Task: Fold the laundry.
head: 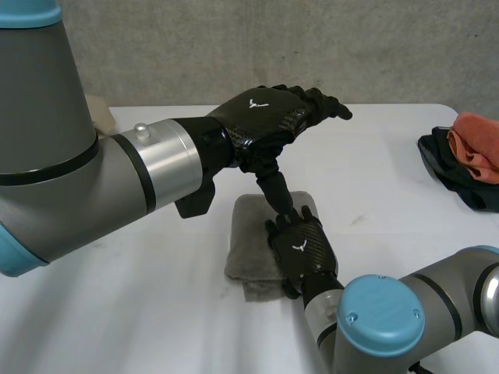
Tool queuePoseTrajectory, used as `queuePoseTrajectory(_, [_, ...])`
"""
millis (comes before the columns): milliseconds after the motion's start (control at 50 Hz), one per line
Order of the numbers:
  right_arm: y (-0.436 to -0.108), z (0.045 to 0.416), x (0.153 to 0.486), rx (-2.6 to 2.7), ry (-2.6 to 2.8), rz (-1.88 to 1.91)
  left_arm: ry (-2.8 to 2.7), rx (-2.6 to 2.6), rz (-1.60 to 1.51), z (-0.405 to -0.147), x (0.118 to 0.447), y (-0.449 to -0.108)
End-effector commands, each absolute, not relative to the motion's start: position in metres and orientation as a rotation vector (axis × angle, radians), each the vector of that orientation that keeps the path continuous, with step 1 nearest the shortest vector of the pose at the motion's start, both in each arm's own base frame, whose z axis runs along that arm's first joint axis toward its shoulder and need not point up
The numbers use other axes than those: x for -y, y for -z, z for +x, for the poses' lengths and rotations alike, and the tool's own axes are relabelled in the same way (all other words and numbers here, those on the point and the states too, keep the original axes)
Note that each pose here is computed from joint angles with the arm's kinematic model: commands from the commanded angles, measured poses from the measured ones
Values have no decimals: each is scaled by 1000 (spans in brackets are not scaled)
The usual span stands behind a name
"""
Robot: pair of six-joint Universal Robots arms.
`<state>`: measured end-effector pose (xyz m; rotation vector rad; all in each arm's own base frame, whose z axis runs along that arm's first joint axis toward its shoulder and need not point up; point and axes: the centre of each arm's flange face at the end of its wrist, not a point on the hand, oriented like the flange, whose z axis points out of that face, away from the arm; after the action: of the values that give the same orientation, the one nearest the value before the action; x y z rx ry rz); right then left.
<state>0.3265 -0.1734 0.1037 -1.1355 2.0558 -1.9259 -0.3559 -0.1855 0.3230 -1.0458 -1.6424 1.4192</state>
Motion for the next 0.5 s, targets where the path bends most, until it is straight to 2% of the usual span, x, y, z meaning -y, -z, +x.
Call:
queuePoseTrajectory(20, [-105, 331, 184, -2017, 1959, -1142, -1419, 1638, -1044, -356, 184, -324])
queuePoseTrajectory(240, [-117, 343, 198, -1857, 2060, -1196, -1437, 1627, -1038, -354, 184, -330])
queuePoseTrajectory(320, [-132, 345, 214, -1822, 2129, -1146, -1450, 1621, -1033, -352, 184, -334])
queuePoseTrajectory(400, [-155, 338, 241, -1815, 2213, -1054, -1480, 1603, -1026, -349, 185, -342])
queuePoseTrajectory(500, [-208, 318, 293, -1756, 2348, -892, -1532, 1560, -1007, -344, 183, -360])
